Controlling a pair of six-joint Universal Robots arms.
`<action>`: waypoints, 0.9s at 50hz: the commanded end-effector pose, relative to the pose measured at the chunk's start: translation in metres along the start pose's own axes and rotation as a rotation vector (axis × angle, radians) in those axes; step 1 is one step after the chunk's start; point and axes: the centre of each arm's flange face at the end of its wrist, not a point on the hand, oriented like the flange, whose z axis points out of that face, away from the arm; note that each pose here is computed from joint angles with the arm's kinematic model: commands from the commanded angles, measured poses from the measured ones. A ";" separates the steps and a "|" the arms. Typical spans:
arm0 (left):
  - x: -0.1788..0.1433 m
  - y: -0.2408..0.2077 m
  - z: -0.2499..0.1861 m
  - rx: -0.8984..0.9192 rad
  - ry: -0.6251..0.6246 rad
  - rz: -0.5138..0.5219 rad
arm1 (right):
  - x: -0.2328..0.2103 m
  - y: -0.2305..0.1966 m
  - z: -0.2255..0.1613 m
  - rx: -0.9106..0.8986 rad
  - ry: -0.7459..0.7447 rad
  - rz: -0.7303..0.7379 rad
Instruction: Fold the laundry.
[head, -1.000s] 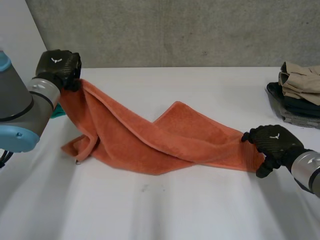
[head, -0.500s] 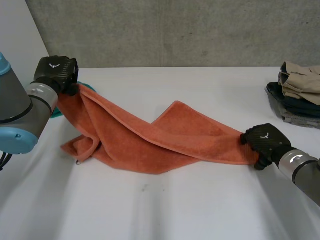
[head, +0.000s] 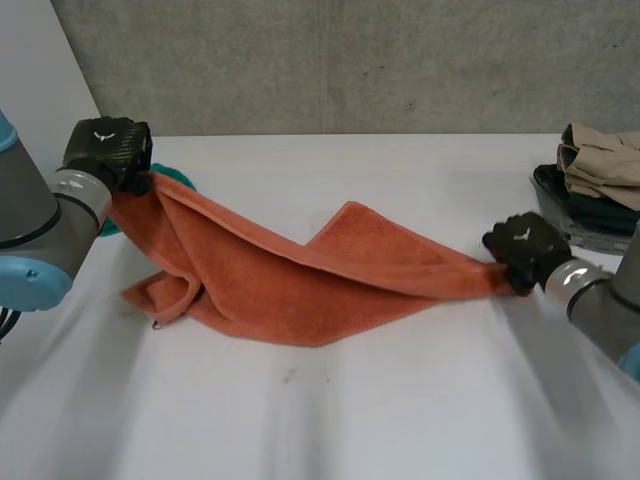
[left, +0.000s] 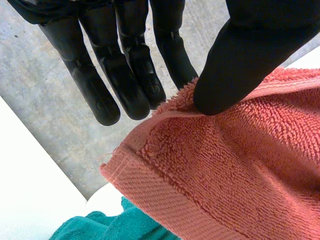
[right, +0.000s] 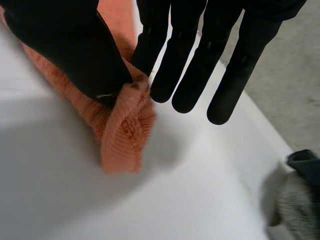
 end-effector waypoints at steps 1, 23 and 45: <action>0.000 -0.019 -0.018 -0.020 0.021 0.005 | 0.046 -0.049 -0.016 0.004 0.128 -0.042; 0.009 -0.044 -0.100 -0.216 0.208 0.367 | 0.100 -0.156 -0.114 -0.099 0.248 -0.282; -0.007 -0.137 0.064 0.747 -0.243 0.392 | 0.139 -0.239 0.010 0.655 0.845 -0.207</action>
